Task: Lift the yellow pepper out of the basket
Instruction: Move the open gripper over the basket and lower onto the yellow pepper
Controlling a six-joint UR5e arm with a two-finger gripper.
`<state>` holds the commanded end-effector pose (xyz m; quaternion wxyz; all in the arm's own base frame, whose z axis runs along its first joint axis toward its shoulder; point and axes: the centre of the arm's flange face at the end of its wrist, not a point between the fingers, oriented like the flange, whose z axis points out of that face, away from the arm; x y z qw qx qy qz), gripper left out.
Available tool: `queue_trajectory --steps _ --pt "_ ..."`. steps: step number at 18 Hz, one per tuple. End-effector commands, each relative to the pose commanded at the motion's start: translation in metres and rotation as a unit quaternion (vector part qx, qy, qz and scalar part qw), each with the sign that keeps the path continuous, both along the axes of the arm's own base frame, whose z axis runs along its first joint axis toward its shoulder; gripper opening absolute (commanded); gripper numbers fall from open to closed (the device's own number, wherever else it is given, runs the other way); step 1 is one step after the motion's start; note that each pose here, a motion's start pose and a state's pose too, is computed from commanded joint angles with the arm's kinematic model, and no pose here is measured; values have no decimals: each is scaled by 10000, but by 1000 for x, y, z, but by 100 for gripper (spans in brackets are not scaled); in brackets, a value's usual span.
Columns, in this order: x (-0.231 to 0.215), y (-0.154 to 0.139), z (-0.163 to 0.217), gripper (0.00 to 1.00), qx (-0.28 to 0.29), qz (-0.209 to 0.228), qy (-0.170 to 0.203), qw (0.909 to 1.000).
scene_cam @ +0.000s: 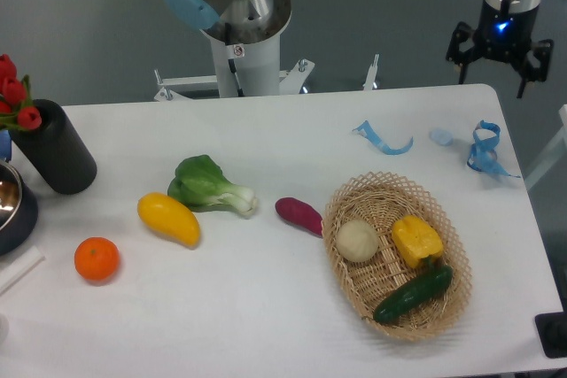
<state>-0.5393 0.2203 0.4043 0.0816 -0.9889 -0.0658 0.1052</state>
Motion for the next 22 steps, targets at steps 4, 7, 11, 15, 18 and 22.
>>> queue_trajectory --steps 4,7,11,15,18,22 --pt "3 17 -21 100 27 255 -238 9994" --pt "7 34 -31 100 123 681 -416 9967" --pt "7 60 -49 100 266 1317 -634 9889" --pt "1 92 -73 100 474 1882 -615 9791" --pt "-7 124 -89 100 525 2075 -710 9742" --pt "-20 153 -107 100 539 2220 -813 9702"
